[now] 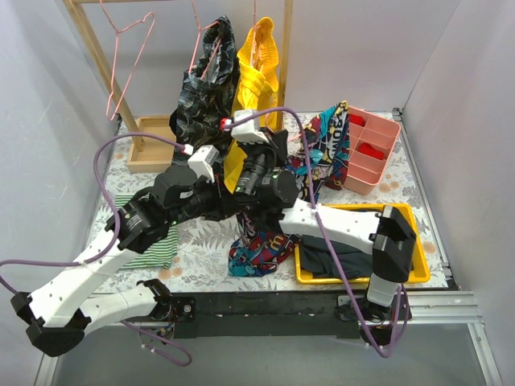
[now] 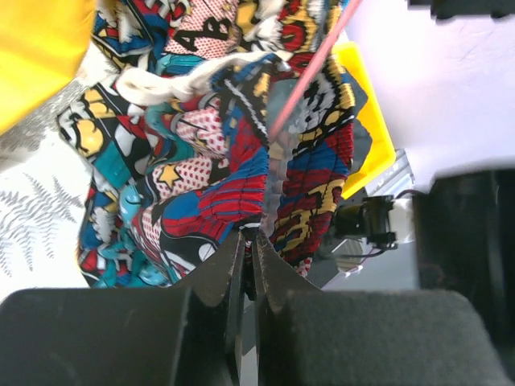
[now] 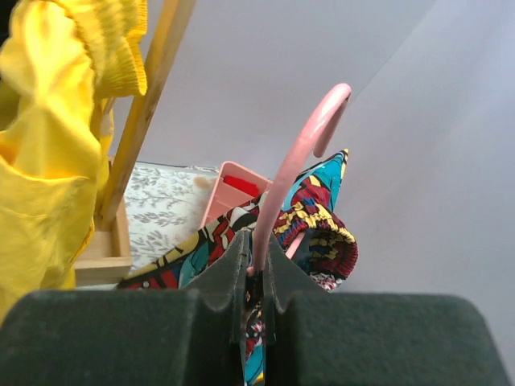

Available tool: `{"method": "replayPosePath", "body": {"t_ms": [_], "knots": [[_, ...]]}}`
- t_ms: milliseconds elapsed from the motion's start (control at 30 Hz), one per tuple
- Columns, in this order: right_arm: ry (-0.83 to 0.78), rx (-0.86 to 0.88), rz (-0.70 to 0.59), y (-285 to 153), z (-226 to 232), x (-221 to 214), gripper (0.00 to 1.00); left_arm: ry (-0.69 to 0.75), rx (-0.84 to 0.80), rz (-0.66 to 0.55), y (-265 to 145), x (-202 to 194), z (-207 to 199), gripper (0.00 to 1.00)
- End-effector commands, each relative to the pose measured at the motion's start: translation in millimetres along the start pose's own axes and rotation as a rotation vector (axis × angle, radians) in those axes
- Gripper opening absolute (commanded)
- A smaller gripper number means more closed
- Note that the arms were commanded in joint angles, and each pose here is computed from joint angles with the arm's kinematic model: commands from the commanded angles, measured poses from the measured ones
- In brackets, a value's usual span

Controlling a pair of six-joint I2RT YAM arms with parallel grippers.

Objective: Place the shorts on the hanger

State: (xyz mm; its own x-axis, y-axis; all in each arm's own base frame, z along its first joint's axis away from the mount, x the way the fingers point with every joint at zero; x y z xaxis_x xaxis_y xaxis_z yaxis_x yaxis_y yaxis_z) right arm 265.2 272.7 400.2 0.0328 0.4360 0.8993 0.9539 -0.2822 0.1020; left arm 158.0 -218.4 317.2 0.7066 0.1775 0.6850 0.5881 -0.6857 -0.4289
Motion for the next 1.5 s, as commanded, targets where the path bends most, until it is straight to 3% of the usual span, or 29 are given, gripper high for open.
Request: {"method": "replayPosePath", "body": {"t_ms": [0,400,667,733,867,933,967,1000,1067,1467], "knots": [[0.393,-0.054,0.068,-6,-41,21,0.01,-0.004,-0.060,-0.021,8,21,-23,0.00],[0.177,-0.020,0.156,3,-39,52,0.01,-0.016,-0.013,-0.123,37,60,-35,0.00],[0.154,-0.067,0.115,7,-75,47,0.01,-0.016,-0.016,-0.142,41,69,-40,0.00],[0.052,-0.058,0.071,5,-63,39,0.01,-0.017,-0.022,-0.144,41,70,-43,0.00],[0.203,0.032,-0.021,-5,-66,52,0.01,-0.017,-0.015,-0.145,46,72,-43,0.00],[0.140,0.110,-0.052,-8,-61,66,0.01,-0.019,-0.015,-0.143,48,72,-43,0.00],[0.412,0.172,-0.040,-12,-49,76,0.01,-0.020,-0.019,-0.144,48,72,-44,0.00],[0.165,0.418,-0.036,-20,-19,55,0.01,-0.023,-0.020,-0.145,49,73,-44,0.00],[0.319,0.550,-0.001,-14,-20,65,0.01,-0.022,-0.019,-0.149,48,75,-45,0.00],[0.295,0.615,0.027,-5,-3,44,0.01,0.000,-0.052,-0.150,31,83,-57,0.00]]}}
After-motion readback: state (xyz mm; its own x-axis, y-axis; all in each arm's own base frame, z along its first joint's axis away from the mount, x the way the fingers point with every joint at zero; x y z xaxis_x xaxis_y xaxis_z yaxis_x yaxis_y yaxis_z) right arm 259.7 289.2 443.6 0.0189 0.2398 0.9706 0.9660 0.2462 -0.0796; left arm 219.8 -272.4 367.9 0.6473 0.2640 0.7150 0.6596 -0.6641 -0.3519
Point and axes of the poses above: each gripper's point midway between its finger pads, its own y axis out along the fingers, its own z axis along the line the jaws close on, x = y × z, the point moved 3 cm from there along -y, back along the fingers, and after that the axes turned 1 degree about -y, right-handed, at the moved point
